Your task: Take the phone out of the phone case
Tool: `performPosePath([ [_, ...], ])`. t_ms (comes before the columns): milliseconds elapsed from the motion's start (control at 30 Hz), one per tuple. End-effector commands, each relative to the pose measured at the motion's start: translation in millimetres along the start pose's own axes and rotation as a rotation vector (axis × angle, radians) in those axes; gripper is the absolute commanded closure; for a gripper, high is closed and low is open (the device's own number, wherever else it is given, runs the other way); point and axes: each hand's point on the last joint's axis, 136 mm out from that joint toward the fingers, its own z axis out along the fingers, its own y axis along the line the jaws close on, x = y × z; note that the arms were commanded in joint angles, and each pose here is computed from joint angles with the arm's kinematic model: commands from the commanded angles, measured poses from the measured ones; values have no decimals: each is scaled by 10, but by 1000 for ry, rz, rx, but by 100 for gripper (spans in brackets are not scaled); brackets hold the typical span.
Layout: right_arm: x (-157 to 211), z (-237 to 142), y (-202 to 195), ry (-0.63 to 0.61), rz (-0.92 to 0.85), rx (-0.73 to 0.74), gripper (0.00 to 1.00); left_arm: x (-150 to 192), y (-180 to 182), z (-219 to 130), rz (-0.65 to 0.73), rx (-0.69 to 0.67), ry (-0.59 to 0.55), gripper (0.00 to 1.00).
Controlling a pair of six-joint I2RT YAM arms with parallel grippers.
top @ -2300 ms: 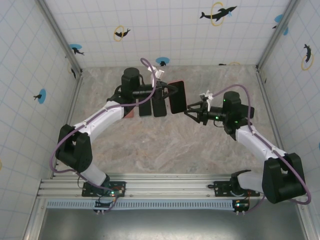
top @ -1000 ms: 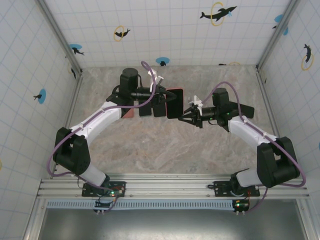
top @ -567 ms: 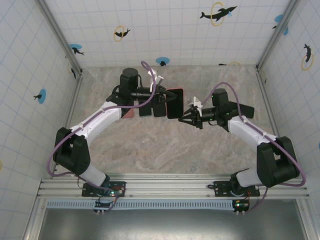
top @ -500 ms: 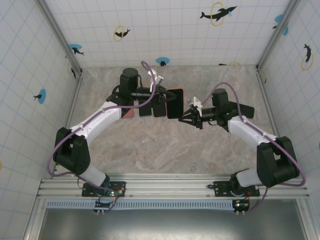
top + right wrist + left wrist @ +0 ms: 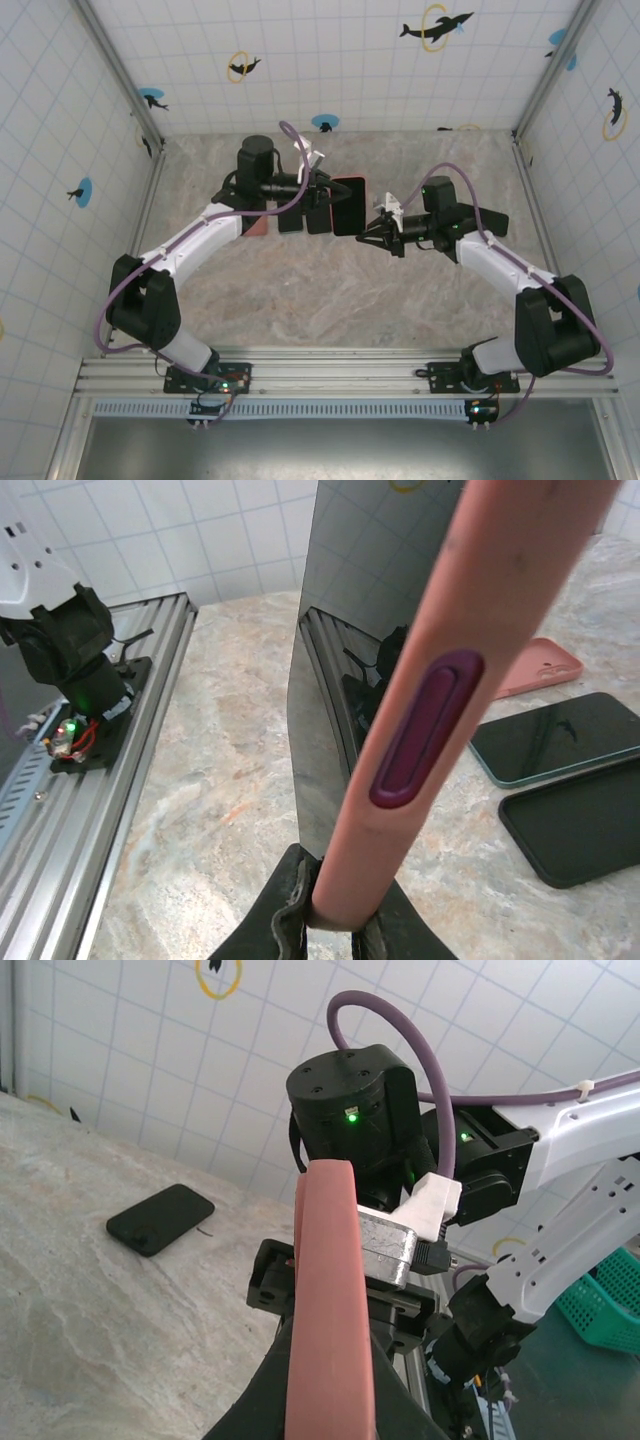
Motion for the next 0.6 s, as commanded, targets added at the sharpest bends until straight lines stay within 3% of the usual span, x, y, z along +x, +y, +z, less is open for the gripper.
performPosePath([
  [0, -353, -126, -312, -5, -215, 199, 93, -83, -210, -10, -72, 54, -7, 98],
  [367, -675, -234, -492, 10, -425, 363, 93, -50, -324, 114, -105, 114, 20, 98],
  [567, -830, -231, -407, -53, -399, 322, 93, -53, -270, 130, -94, 89, 12, 98],
])
